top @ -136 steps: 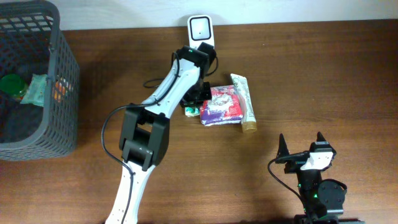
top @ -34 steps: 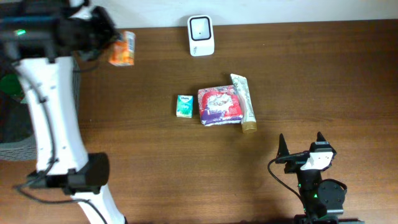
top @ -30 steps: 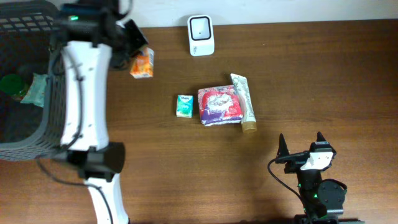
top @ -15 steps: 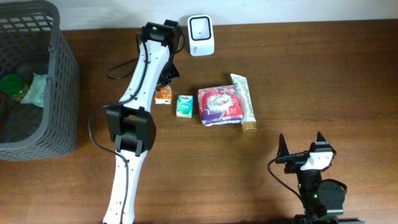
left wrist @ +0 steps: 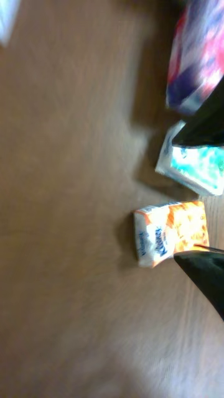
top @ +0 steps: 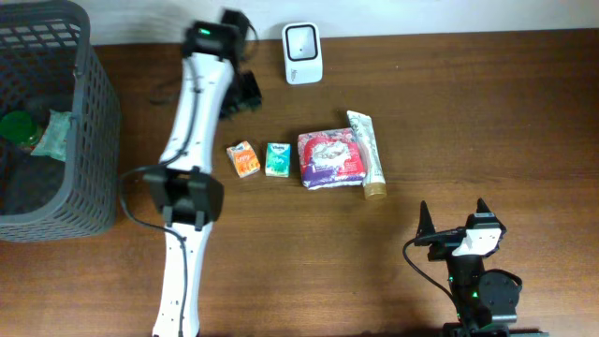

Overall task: Scan the item barcode
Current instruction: 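Move the orange box to the scanner and place it left of Kleenex, then reach into the basket and grasp the light green wet-wipes pouch, then hold the wipes pouch under the scanner, then drop it near the items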

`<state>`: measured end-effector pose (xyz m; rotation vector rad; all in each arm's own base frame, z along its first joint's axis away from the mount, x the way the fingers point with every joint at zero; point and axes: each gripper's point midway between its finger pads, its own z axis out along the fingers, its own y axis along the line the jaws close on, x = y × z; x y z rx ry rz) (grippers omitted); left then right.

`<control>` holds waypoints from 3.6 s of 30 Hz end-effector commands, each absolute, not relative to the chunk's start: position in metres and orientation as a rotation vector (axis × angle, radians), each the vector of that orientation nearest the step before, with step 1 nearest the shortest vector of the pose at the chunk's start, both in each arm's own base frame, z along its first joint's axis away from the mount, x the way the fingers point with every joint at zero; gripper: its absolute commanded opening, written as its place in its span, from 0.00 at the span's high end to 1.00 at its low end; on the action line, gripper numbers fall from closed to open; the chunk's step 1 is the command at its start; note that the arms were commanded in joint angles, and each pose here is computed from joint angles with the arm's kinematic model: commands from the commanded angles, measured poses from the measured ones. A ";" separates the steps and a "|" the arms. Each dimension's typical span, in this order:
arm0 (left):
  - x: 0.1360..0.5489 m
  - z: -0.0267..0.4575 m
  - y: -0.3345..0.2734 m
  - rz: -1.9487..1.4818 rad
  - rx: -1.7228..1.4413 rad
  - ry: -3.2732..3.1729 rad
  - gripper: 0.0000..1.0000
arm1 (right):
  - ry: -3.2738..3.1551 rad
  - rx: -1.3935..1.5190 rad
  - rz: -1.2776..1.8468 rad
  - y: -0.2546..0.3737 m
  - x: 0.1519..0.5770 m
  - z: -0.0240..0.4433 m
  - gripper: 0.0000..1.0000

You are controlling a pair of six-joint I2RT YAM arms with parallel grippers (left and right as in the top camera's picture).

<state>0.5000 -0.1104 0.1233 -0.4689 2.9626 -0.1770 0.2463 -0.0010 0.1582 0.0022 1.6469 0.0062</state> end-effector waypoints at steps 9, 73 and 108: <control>0.474 0.471 0.079 -0.041 -0.458 1.929 0.10 | 1.650 0.015 -0.005 -0.004 0.246 0.155 0.01; 0.455 0.193 0.235 0.156 -0.349 2.431 0.46 | 1.650 0.015 -0.005 -0.004 0.246 0.155 0.01; 0.437 0.413 0.154 -0.574 -0.528 1.846 1.00 | 1.650 0.015 -0.005 -0.004 0.246 0.156 0.01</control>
